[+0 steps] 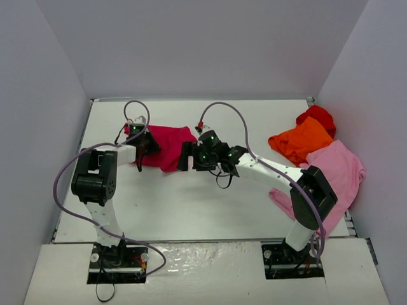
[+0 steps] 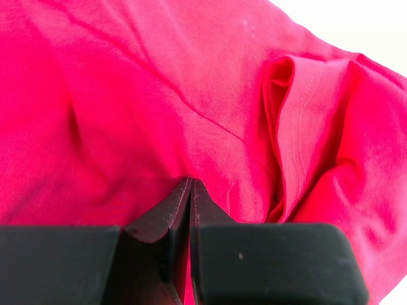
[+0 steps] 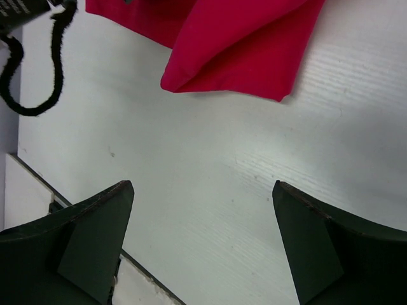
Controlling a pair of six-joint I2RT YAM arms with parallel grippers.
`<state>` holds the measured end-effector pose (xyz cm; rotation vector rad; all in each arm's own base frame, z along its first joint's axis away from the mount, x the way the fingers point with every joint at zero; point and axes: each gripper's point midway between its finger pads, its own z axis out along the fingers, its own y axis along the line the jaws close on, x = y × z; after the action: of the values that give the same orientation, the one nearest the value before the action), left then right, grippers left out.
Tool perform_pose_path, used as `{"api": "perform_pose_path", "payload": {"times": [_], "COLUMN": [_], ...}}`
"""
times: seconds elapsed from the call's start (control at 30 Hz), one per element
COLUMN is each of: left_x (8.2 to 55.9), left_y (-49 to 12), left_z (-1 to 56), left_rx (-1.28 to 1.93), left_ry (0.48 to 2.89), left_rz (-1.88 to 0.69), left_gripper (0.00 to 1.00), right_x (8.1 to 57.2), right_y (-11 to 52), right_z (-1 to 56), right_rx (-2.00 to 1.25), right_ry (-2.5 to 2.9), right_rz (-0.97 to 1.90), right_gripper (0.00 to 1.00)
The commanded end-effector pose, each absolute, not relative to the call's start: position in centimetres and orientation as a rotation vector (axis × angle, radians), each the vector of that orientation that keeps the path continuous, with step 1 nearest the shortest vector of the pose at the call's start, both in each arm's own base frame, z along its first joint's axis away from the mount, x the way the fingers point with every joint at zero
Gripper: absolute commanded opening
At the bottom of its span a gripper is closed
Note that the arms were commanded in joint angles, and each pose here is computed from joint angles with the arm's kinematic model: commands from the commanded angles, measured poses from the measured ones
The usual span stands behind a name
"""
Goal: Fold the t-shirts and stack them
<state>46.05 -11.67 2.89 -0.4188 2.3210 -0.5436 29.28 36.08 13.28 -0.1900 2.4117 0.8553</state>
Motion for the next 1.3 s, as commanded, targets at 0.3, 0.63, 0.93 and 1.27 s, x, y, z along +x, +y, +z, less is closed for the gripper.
{"api": "perform_pose_path", "payload": {"times": [0.3, 0.63, 0.93, 1.27], "left_x": [36.8, 35.5, 35.0, 34.6], "left_y": [-21.4, -22.2, -21.9, -21.9], "left_z": [0.3, 1.5, 3.1, 3.4], "left_rx": [-0.247, -0.224, -0.214, -0.213], "left_ry": [2.556, 2.546, 2.525, 2.524], "left_rz": [-0.602, -0.617, -0.621, -0.617], "left_gripper": [0.0, 0.0, 0.0, 0.0], "right_x": [28.4, 30.6, 34.0, 35.7], "right_y": [33.2, 27.5, 22.9, 26.0], "right_z": [11.6, 11.9, 10.1, 9.2], "right_rx": [0.078, 0.142, 0.206, 0.183], "right_ry": [2.286, 2.254, 2.246, 2.254], "right_rz": [0.793, 0.553, 0.437, 0.608], "right_gripper": [0.86, 0.86, 0.85, 0.84]}}
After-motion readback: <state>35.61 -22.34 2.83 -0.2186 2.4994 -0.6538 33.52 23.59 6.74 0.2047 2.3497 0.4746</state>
